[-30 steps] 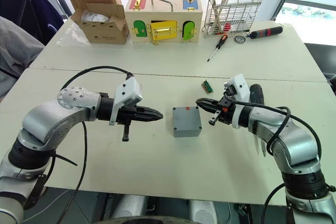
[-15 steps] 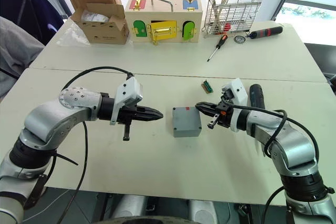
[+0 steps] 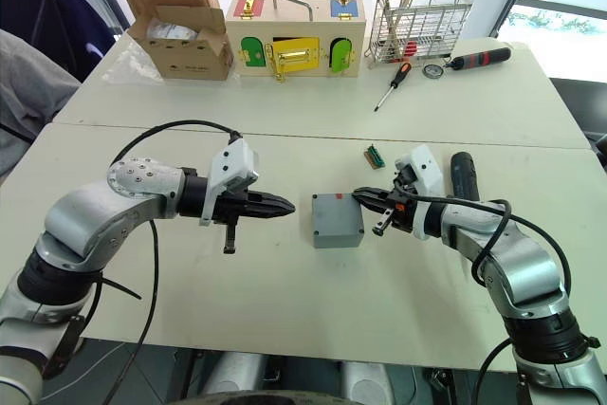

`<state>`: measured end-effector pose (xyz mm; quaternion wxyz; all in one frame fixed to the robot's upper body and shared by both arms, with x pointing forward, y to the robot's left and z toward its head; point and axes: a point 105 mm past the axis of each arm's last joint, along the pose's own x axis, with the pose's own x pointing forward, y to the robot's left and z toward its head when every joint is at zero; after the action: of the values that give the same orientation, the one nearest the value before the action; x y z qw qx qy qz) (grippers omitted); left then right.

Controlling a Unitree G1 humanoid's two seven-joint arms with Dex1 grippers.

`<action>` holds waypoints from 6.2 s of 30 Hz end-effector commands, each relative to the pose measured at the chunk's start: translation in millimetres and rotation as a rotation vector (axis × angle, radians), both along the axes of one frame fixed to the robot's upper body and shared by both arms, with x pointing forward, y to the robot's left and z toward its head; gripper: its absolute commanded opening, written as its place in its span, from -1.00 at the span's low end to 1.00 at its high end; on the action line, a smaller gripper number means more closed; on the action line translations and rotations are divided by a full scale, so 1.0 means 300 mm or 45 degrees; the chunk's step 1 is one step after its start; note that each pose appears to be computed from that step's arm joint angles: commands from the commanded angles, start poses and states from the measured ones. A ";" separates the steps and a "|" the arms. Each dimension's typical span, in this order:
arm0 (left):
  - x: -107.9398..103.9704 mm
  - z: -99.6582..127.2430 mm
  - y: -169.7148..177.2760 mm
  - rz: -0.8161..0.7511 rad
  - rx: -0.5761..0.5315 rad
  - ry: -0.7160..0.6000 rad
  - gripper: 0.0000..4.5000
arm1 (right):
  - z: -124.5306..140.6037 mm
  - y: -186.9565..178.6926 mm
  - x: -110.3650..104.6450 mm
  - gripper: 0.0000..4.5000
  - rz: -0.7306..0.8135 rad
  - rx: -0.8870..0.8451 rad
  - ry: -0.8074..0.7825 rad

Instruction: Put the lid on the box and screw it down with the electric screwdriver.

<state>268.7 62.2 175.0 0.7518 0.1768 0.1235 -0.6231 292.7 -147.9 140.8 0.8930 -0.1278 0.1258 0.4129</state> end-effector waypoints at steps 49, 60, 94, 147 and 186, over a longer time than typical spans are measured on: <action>-0.078 0.029 -0.181 -0.115 -0.221 -0.097 -1.00 | -0.038 -0.568 0.059 0.97 -0.932 -0.366 1.173; -0.060 0.035 -0.178 -0.097 -0.223 -0.105 -1.00 | -0.094 -0.584 0.012 -0.15 -0.881 -0.483 1.211; 0.050 -0.030 -0.144 -0.141 -0.002 -0.016 -1.00 | 0.486 0.029 -0.061 -0.15 -0.137 0.773 -0.496; 0.072 -0.180 -0.158 -0.115 0.178 -0.017 -1.00 | 0.129 0.071 -0.043 -0.15 -0.149 0.436 -0.329; 0.052 -0.225 -0.155 -0.064 0.185 0.124 -1.00 | -0.038 0.045 -0.018 -0.15 -0.190 0.257 -0.189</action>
<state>284.2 10.2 120.0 0.7131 0.1995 0.1709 -0.6500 285.7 -135.2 177.3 0.9340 -0.0775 -0.0761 0.3404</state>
